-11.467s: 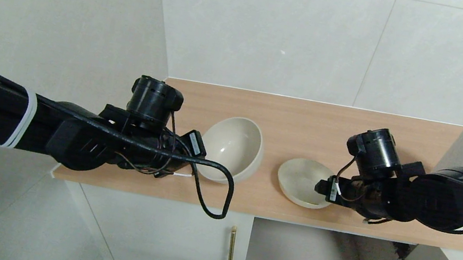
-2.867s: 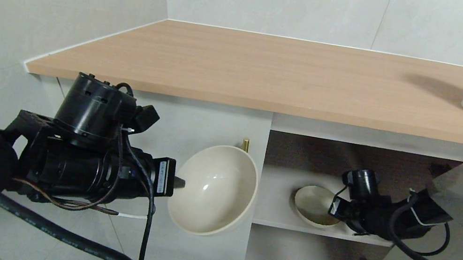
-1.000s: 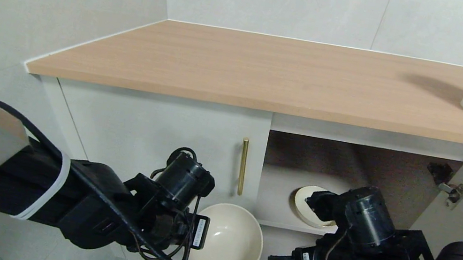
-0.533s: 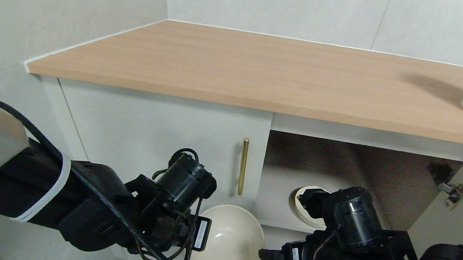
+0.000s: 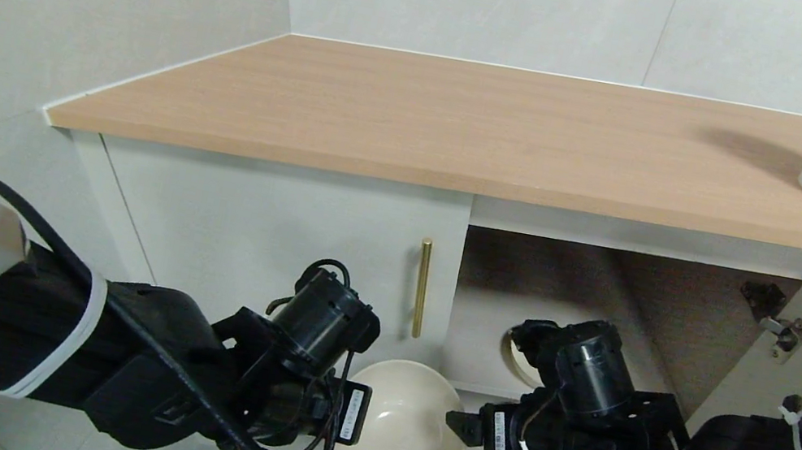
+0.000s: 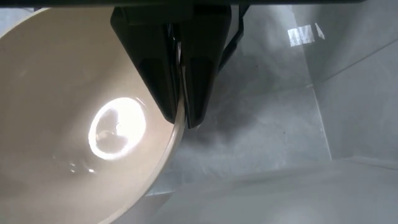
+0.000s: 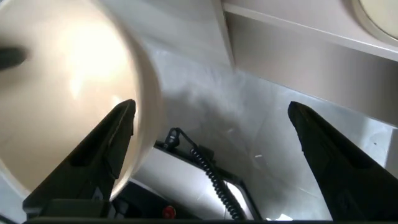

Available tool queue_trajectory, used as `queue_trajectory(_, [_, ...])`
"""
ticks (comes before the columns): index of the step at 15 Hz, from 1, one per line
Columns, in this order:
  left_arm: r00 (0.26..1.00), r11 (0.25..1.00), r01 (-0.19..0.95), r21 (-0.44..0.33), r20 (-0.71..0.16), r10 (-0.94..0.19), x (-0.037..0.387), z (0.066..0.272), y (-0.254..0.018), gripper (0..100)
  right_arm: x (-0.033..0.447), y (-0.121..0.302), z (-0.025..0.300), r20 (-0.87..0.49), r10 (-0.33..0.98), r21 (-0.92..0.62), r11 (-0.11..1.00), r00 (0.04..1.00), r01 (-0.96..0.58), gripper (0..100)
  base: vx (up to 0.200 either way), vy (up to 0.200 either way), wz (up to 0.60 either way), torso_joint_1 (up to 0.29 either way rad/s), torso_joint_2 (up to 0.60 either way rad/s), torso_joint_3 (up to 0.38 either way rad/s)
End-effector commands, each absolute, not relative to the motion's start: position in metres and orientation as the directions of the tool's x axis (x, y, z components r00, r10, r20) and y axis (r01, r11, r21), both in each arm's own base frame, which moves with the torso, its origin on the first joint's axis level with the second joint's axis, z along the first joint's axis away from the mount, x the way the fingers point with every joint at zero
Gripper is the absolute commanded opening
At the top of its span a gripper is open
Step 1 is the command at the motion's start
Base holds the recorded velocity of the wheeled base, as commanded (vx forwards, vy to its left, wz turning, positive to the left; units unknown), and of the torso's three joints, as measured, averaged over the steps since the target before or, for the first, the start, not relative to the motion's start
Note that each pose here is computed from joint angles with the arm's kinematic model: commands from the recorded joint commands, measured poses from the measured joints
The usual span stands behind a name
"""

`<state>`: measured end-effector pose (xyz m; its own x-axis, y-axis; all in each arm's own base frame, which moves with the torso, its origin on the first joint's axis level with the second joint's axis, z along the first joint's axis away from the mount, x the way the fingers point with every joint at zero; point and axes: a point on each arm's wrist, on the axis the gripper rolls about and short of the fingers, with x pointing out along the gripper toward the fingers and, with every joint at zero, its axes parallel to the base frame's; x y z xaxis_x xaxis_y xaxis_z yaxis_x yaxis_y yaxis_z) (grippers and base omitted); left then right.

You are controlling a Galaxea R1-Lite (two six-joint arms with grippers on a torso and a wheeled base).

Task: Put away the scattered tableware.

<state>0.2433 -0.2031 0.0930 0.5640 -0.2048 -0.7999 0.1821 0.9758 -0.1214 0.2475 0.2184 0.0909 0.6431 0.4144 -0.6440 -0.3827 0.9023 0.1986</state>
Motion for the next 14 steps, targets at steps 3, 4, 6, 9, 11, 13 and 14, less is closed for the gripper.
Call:
queue_trajectory(3, [0.565,0.975,0.184,-0.122,-0.799,-0.207,0.2425,0.0935,-0.2035,0,0.2478,0.2189,0.088,-0.651,0.411,0.196,0.903,0.639,-0.382,0,0.0,0.0,0.0,0.0,0.0,0.0])
queue_trajectory(4, [0.565,0.975,0.184,-0.122,-0.799,-0.207,0.2428,0.0934,-0.2038,0,0.2476,0.2187,0.0876,-0.652,0.41,0.195,0.903,0.638,-0.382,0,0.0,0.0,0.0,0.0,0.0,0.0])
queue_trajectory(6, [0.565,0.975,0.184,-0.122,-0.799,-0.207,0.2425,0.0935,-0.2035,0,0.2474,0.2185,0.0873,-0.653,0.41,0.195,0.904,0.637,-0.382,0,0.0,0.0,0.0,0.0,0.0,0.0])
queue_trajectory(9, [0.566,0.975,0.185,-0.123,-0.798,-0.208,0.2429,0.0935,-0.2039,0,0.2478,0.2182,0.0868,-0.654,0.408,0.194,0.904,0.637,-0.38,0,0.0,0.0,0.0,0.0,0.0,0.0])
queue_trajectory(11, [0.565,0.975,0.184,-0.122,-0.799,-0.207,0.243,0.093,-0.204,0,0.248,0.2176,0.0878,-0.652,0.407,0.194,0.905,0.64,-0.378,0,0.0,0.0,0.0,0.0,0.0,0.0])
queue_trajectory(13, [0.565,0.975,0.184,-0.122,-0.799,-0.207,0.243,0.093,-0.204,0,0.2483,0.2172,0.0878,-0.652,0.406,0.194,0.906,0.641,-0.377,0,0.0,0.0,0.0,0.0,0.0,0.0])
queue_trajectory(14, [0.563,0.975,0.184,-0.121,-0.801,-0.205,0.2427,0.0926,-0.2037,0,0.2484,0.2173,0.0873,-0.653,0.405,0.193,0.906,0.64,-0.377,0,0.0,0.0,0.0,0.0,0.0,0.0])
